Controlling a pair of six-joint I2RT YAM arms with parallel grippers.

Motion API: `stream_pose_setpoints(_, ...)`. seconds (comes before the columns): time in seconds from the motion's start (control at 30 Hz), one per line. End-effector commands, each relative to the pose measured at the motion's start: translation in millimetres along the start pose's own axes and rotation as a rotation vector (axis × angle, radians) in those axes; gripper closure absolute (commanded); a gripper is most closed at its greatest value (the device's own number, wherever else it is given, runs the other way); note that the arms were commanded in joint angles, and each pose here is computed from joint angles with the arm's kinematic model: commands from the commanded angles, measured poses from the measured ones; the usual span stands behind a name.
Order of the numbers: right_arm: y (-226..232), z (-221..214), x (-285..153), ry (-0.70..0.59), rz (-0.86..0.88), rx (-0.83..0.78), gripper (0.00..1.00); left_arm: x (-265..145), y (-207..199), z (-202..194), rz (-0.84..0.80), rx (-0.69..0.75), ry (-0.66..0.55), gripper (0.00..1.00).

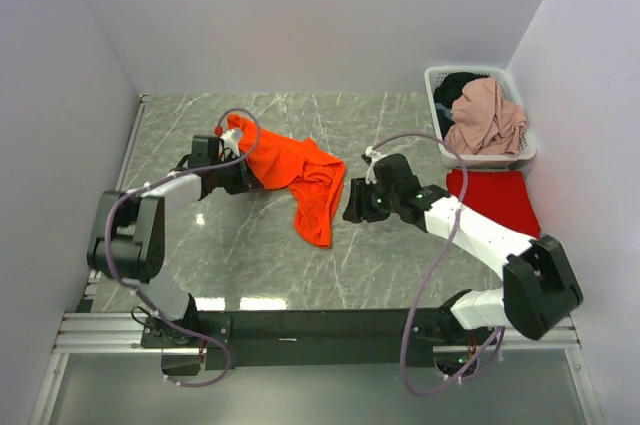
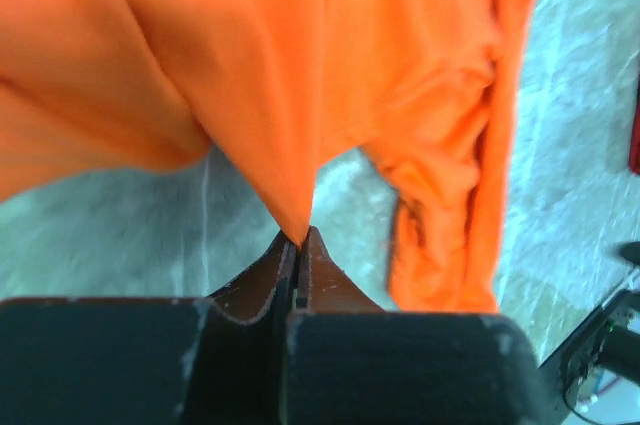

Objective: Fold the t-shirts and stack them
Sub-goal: Flatten the tshirt out

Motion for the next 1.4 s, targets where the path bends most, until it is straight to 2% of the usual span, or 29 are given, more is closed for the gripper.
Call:
stream_pose_setpoints(0.0, 5.0, -14.9, 14.1, 0.112, 0.04, 0.065, 0.46, -47.4, -33.8, 42.4, 0.017, 0.098, -0.161, 0.99)
stream_pose_setpoints(0.27, 19.2, -33.8, 52.5, 0.271, 0.08, 0.195, 0.43, -124.8, -52.6, 65.4, 0.199, 0.129, -0.329, 0.99)
stream_pose_setpoints(0.5, 34.6, -42.5, 76.4, 0.299, 0.111, 0.302, 0.44, -137.2, -57.8, 63.4, 0.202, 0.137, -0.344, 0.99)
stream_pose_setpoints(0.87, 21.1, -57.1, 90.5, 0.321, 0.034, 0.375, 0.49, -147.8, -58.5, 78.4, 0.231, 0.08, -0.364, 0.99)
stream_pose_setpoints(1.07, 15.7, -59.0, 90.7, 0.316, -0.011, 0.383, 0.58, -154.1, -51.7, 86.3, 0.259, 0.05, -0.389, 0.99)
stream_pose_setpoints(1.17, 13.1, -56.9, 89.5, 0.295, -0.035, 0.38, 0.67, -153.8, -44.7, 87.5, 0.279, 0.023, -0.389, 0.99)
stream_pose_setpoints(1.27, 9.2, -57.1, 88.6, 0.286, -0.067, 0.375, 0.8, -150.4, -39.1, 87.8, 0.294, -0.008, -0.368, 0.99)
stream_pose_setpoints(1.3, 9.0, -55.6, 88.3, 0.28, -0.079, 0.368, 0.89, -150.1, -37.8, 88.4, 0.299, -0.019, -0.367, 0.99)
stream_pose_setpoints(1.33, 8.4, -52.5, 86.2, 0.267, -0.086, 0.349, 0.94, -151.0, -38.2, 90.0, 0.303, -0.022, -0.369, 0.99)
stream_pose_setpoints(1.37, 2.2, -51.6, 83.6, 0.257, -0.143, 0.329, 0.98, -151.0, -36.8, 92.4, 0.31, -0.028, -0.373, 0.99)
Point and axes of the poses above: each gripper's point midway between its finger pads, its own x axis out along the fingers, its own y axis along the line the jaws close on, z = x × y, the point moved 6 cm from there along -x, back along the fingers, and after that the axes turned 5 degrees about x, right-handed, at the moved point
